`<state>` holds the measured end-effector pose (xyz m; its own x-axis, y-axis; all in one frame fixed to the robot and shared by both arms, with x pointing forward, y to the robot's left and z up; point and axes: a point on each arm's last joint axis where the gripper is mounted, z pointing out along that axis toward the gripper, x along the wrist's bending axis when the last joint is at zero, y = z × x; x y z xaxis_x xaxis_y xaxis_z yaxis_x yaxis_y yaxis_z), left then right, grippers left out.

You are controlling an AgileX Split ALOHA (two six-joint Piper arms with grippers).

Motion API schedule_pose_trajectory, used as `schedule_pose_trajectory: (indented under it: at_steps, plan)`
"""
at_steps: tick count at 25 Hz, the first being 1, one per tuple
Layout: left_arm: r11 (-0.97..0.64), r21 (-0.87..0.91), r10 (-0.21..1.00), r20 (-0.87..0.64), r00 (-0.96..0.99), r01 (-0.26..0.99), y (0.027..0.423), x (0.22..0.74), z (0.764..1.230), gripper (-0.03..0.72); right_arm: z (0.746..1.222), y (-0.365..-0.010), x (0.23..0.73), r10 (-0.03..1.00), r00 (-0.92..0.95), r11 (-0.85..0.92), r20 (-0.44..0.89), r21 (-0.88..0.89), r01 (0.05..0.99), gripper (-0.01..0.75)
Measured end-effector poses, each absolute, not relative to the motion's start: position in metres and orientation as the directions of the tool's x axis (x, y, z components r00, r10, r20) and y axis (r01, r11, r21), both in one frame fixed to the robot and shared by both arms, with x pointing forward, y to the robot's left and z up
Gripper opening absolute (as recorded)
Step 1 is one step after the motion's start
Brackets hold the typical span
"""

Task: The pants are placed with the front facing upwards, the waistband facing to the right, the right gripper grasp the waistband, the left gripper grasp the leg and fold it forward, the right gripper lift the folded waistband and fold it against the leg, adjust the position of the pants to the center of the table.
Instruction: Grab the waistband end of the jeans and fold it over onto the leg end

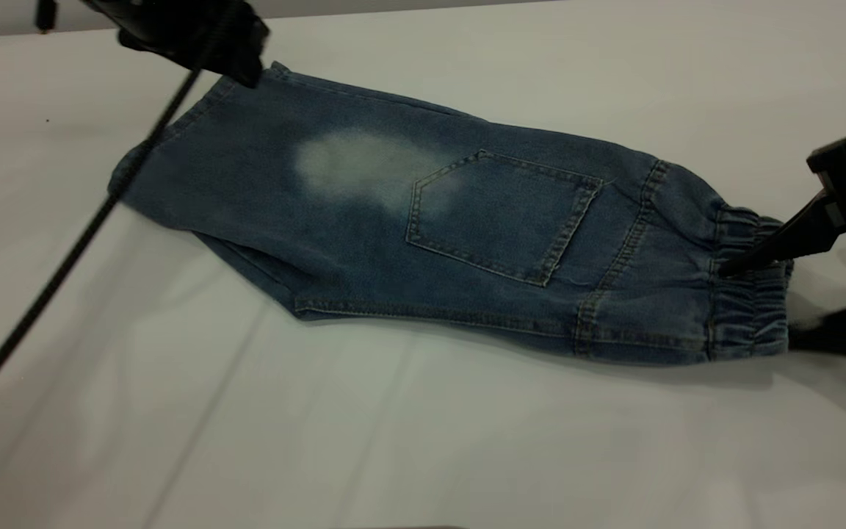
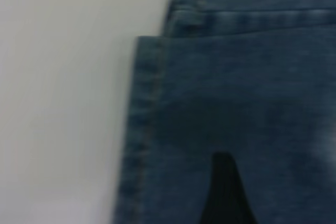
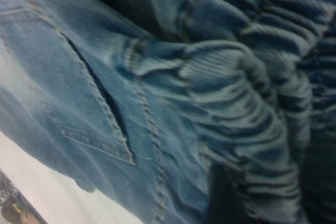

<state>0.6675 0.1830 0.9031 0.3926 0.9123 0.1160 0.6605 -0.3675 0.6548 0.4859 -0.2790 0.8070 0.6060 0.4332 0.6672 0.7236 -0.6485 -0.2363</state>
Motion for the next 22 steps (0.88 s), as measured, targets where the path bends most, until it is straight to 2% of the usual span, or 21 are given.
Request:
schedule_pose_trajectory:
  at_steps: [2, 5, 7, 12, 18, 22]
  plan:
    - [-0.388, 0.649, 0.901, 0.115, 0.419, 0.654, 0.171, 0.663, 0.903, 0.461, 0.808, -0.279, 0.489, 0.438, 0.596, -0.646, 0.673, -0.225, 0.729, 0.274]
    - [-0.422, 0.644, 0.877, 0.114, 0.466, 0.638, 0.149, 0.656, 0.902, 0.461, 0.809, -0.279, 0.491, 0.440, 0.576, -0.637, 0.689, -0.213, 0.741, 0.103]
    - [-0.449, 0.642, 0.857, 0.113, 0.502, 0.622, 0.133, 0.649, 0.902, 0.461, 0.811, -0.278, 0.495, 0.436, 0.547, -0.622, 0.715, -0.200, 0.757, 0.047]
    - [-0.511, 0.633, 0.803, 0.112, 0.585, 0.581, 0.093, 0.631, 0.898, 0.461, 0.825, -0.275, 0.517, 0.399, 0.412, -0.572, 0.819, -0.129, 0.810, 0.040]
    - [-0.602, 0.578, 0.723, 0.101, 0.683, 0.551, 0.048, 0.602, 0.866, 0.461, 0.853, -0.271, 0.551, 0.290, 0.224, -0.520, 0.930, -0.043, 0.853, 0.040]
    - [-0.651, 0.544, 0.675, 0.095, 0.732, 0.529, 0.026, 0.584, 0.845, 0.461, 0.863, -0.272, 0.564, 0.310, 0.148, -0.481, 0.939, 0.020, 0.877, 0.040]
